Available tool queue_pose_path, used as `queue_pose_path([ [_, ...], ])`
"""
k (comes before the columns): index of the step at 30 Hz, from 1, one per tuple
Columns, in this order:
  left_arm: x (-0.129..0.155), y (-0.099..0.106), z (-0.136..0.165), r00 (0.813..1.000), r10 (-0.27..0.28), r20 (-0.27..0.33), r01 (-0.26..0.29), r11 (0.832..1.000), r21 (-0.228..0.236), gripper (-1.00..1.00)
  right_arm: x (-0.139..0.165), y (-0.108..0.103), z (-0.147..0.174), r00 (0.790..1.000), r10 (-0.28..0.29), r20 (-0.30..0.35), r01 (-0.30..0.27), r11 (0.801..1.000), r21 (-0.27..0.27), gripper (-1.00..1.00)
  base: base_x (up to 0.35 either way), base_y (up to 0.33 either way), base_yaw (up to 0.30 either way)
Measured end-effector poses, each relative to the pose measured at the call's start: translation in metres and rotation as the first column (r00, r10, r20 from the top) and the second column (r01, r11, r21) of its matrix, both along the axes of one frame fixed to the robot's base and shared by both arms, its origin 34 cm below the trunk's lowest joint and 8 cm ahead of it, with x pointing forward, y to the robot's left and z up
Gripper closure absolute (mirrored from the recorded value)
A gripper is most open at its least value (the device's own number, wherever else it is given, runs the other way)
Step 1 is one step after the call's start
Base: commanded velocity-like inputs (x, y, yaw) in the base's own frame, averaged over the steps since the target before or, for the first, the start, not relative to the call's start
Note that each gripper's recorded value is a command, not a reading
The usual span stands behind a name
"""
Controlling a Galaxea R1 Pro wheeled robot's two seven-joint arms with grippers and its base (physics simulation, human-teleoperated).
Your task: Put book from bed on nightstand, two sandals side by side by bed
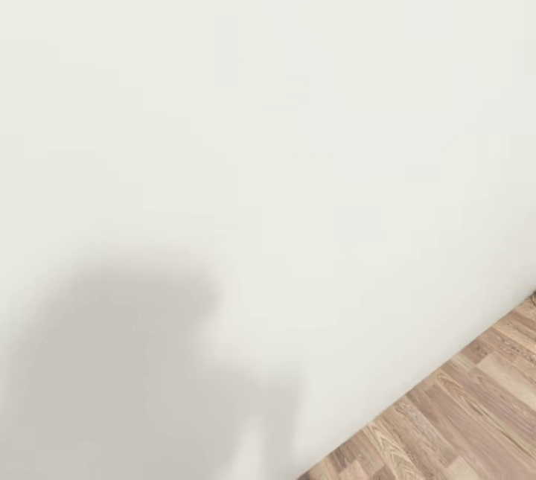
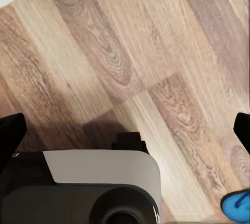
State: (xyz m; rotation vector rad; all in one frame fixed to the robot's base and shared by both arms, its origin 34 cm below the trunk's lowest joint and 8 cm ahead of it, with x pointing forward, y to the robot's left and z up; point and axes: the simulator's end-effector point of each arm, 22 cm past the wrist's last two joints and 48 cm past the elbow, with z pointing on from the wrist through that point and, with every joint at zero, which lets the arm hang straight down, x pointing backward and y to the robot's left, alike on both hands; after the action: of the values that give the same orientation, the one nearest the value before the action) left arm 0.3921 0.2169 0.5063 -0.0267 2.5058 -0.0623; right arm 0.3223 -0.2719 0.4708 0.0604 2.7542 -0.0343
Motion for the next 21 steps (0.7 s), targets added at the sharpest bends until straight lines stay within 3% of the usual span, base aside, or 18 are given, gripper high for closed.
queue_pose_path([
  [21,0.0017,-0.0003,0.0014,1.000,-0.001,0.006,0.001,1.000,0.000,-1.00,0.0021,0.0000,0.0011,1.000,0.000,0.006,0.000,1.000,0.000,-1.00,0.000,0.000,-0.264],
])
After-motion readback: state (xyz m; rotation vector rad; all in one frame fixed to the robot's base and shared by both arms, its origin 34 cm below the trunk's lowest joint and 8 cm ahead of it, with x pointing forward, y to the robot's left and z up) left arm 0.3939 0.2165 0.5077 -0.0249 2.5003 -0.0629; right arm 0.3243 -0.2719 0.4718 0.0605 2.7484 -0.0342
